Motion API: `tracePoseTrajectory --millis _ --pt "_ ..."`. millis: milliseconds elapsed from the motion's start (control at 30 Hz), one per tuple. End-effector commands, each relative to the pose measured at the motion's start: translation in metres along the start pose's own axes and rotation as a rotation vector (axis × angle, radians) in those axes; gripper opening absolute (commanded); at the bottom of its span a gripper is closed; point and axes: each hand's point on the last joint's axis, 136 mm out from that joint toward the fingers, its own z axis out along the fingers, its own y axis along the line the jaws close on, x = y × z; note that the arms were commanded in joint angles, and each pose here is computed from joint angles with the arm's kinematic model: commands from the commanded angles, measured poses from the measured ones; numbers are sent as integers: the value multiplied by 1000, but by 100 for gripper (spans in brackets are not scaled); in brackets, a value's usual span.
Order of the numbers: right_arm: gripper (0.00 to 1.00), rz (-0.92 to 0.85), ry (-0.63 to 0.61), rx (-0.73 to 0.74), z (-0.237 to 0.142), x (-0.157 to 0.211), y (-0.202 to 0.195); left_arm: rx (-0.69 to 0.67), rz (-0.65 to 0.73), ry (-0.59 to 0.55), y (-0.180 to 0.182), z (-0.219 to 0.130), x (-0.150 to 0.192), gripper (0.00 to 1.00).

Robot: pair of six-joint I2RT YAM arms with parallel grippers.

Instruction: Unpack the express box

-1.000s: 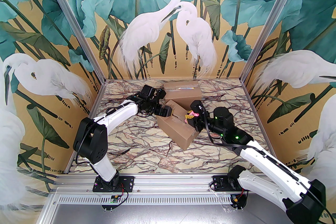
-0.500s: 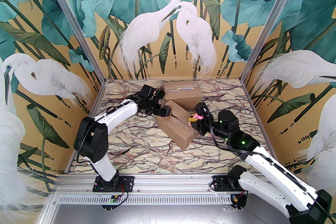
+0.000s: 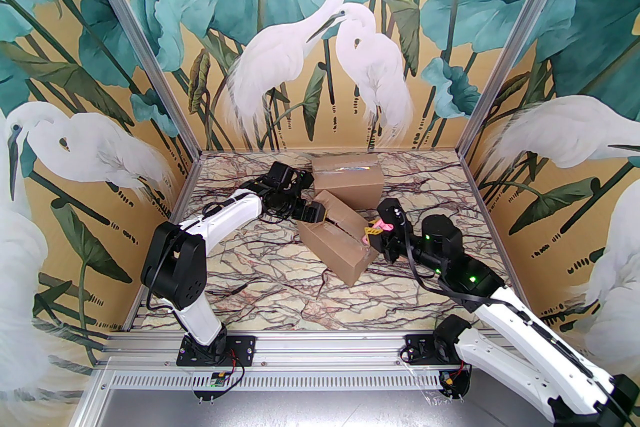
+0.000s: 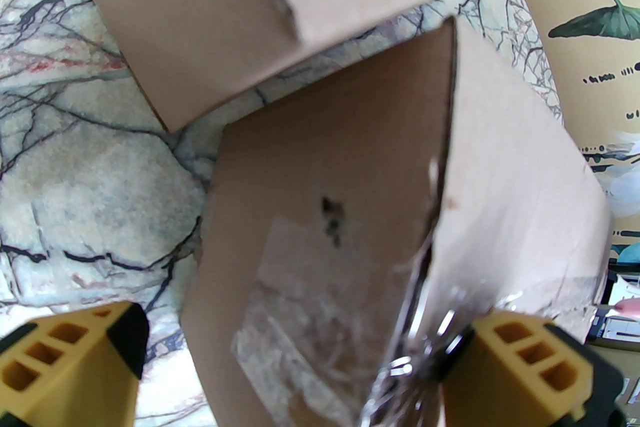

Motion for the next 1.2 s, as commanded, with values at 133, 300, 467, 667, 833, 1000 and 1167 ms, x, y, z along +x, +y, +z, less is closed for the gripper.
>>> tracePoseTrajectory --millis 133,300,467,667,833,1000,1167 --pt "0 43 196 45 -16 54 -3 -309 -103 92 84 2 29 99" --pt "0 3 187 86 -27 53 -8 -310 -106 86 83 -1 28 99" --pt "0 -9 143 103 -37 47 -8 -306 -119 73 81 -4 28 99" --pt "0 30 123 159 -27 48 -20 -288 -161 25 72 -17 25 99" --pt "0 147 103 147 9 47 -25 -269 -245 -47 62 -36 30 99" --pt "0 198 68 197 38 39 -41 -240 -233 -147 51 -60 31 100" --pt "0 190 98 232 65 33 -54 -280 -117 -278 47 -90 24 100"
